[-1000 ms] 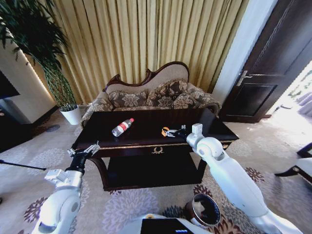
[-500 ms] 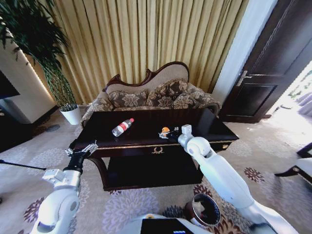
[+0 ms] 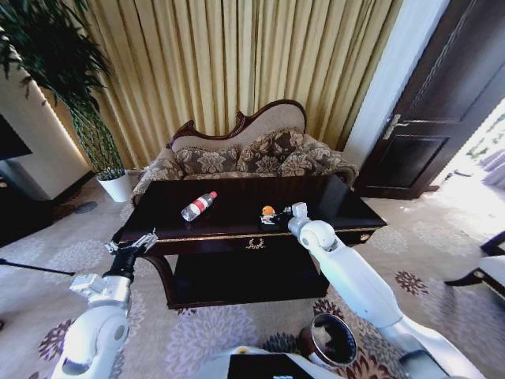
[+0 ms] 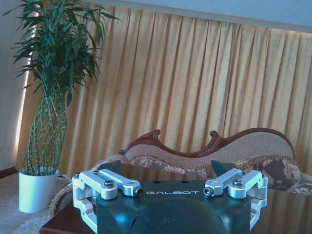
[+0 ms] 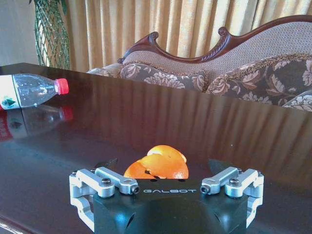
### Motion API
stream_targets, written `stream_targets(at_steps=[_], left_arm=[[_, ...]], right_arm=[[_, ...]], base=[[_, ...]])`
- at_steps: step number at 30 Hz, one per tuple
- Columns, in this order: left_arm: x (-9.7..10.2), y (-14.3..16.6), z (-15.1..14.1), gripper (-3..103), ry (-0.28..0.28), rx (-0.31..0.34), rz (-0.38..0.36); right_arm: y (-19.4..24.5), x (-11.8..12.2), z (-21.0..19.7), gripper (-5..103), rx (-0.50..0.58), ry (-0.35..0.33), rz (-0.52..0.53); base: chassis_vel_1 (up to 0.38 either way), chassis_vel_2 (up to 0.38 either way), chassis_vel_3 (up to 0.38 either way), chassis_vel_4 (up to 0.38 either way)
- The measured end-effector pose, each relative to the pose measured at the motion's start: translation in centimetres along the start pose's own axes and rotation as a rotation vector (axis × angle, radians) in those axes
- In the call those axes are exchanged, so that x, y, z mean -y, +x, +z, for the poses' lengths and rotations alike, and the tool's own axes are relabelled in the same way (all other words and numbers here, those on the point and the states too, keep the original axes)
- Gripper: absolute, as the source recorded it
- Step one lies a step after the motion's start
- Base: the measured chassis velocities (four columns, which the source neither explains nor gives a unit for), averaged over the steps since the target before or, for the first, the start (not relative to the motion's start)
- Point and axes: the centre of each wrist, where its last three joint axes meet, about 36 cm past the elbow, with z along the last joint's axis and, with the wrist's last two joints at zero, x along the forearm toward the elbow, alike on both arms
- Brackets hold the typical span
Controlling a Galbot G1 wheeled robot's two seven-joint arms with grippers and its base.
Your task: Move to the front of the table and place the trash on the table into the trash bin.
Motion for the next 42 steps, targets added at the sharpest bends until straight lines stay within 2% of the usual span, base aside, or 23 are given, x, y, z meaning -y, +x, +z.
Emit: stream_targets(at_steps=[2, 6, 7, 10, 11, 14, 15, 18, 19, 22, 24, 25, 26, 27, 33, 40, 42], left_arm=[[0.0, 0.0, 0.0, 100, 0.001, 0.000, 0.001], [0.0, 0.0, 0.1, 100, 0.002, 0.001, 0.000], [0.0, 0.0, 0.1, 100, 0.002, 0.001, 0.000], [-0.1, 0.0, 0.1, 100, 0.003, 0.007, -0.001], [-0.1, 0.0, 0.1, 100, 0.003, 0.007, -0.001], [-0.1, 0.0, 0.1, 100, 0.003, 0.007, -0.002], [-0.1, 0.0, 0.1, 100, 0.003, 0.007, -0.002], [-0.1, 0.0, 0.1, 100, 0.004, 0.007, -0.002], [-0.1, 0.0, 0.1, 100, 0.004, 0.007, -0.002], [-0.1, 0.0, 0.1, 100, 0.005, 0.006, -0.002], [-0.1, 0.0, 0.1, 100, 0.005, 0.006, -0.002], [0.0, 0.0, 0.2, 100, 0.006, 0.005, -0.001], [0.0, 0.0, 0.2, 100, 0.006, 0.005, -0.001], [0.0, 0.0, 0.2, 100, 0.006, 0.005, -0.001], [0.0, -0.1, 0.2, 100, 0.006, 0.007, 0.001], [-0.1, -0.2, 0.4, 100, 0.011, 0.005, 0.001], [-0.1, -0.3, 0.4, 100, 0.015, 0.005, 0.001]], right_arm=[[0.0, 0.1, 0.1, 101, 0.000, 0.003, 0.003], [0.0, 0.2, 0.6, 89, -0.001, 0.007, 0.010], [0.0, 0.2, 0.6, 89, -0.001, 0.007, 0.010], [0.0, 0.2, 0.9, 73, -0.001, 0.007, 0.013], [0.0, 0.2, 0.9, 73, -0.001, 0.007, 0.013], [0.1, 0.2, 1.0, 57, 0.000, 0.007, 0.013], [0.1, 0.2, 1.0, 57, 0.000, 0.007, 0.013], [0.2, 0.3, 1.1, 41, 0.000, 0.009, 0.015], [0.2, 0.3, 1.1, 41, 0.000, 0.009, 0.015], [0.4, 0.5, 1.2, 25, 0.003, 0.006, 0.017], [0.4, 0.5, 1.2, 25, 0.005, 0.004, 0.018], [0.6, 0.5, 1.2, 14, 0.008, 0.001, 0.019], [0.6, 0.5, 1.2, 14, 0.008, 0.001, 0.019], [0.8, 0.6, 1.2, 8, 0.014, -0.003, 0.020], [2.4, 1.0, 0.1, 4, 0.068, -0.042, 0.028], [6.0, 1.6, -1.4, 4, 0.178, -0.120, 0.044], [7.5, 2.5, -1.3, 4, 0.220, -0.162, 0.069]], base=[[0.000, 0.000, 0.000, 0.000], [0.000, 0.000, 0.000, 0.000], [0.000, 0.000, 0.000, 0.000], [0.000, 0.000, 0.000, 0.000], [0.000, 0.000, 0.000, 0.000], [0.000, 0.000, 0.000, 0.000], [0.000, 0.000, 0.000, 0.000], [0.000, 0.000, 0.000, 0.000], [0.000, 0.000, 0.000, 0.000], [0.000, 0.000, 0.000, 0.000], [0.000, 0.000, 0.000, 0.000], [0.000, 0.000, 0.000, 0.000], [0.000, 0.000, 0.000, 0.000], [0.000, 0.000, 0.000, 0.000], [0.000, 0.000, 0.000, 0.000], [0.000, 0.000, 0.000, 0.000], [0.000, 0.000, 0.000, 0.000]])
